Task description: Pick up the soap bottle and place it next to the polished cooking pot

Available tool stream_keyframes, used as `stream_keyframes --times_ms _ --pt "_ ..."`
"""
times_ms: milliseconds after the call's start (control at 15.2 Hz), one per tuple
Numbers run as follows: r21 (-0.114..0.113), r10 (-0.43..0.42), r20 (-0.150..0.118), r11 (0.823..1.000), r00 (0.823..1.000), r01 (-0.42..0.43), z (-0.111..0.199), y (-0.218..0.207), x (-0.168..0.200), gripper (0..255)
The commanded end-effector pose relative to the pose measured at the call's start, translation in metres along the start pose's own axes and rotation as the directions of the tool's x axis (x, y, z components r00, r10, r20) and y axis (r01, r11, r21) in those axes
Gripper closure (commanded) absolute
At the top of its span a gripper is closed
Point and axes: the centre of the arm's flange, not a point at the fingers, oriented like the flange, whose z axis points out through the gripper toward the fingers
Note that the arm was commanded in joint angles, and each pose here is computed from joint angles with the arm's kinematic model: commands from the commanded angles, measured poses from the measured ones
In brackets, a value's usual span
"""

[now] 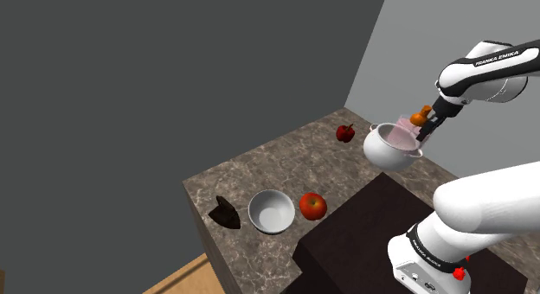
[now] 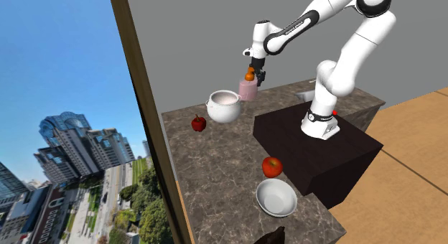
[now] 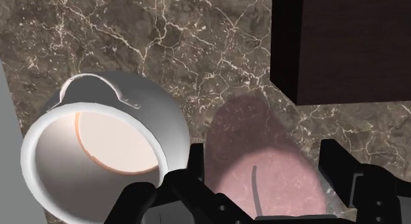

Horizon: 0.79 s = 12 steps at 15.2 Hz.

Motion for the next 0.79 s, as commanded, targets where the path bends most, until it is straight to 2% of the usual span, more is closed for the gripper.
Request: stream_keyframes --times_ms 0,726 --pt "-0.001 0.0 -0.001 1.0 1.0 0.0 0.01 0.001 0.0 255" --pt "-0.001 0.0 -0.001 1.0 1.0 0.0 0.069 0.001 -0.001 255"
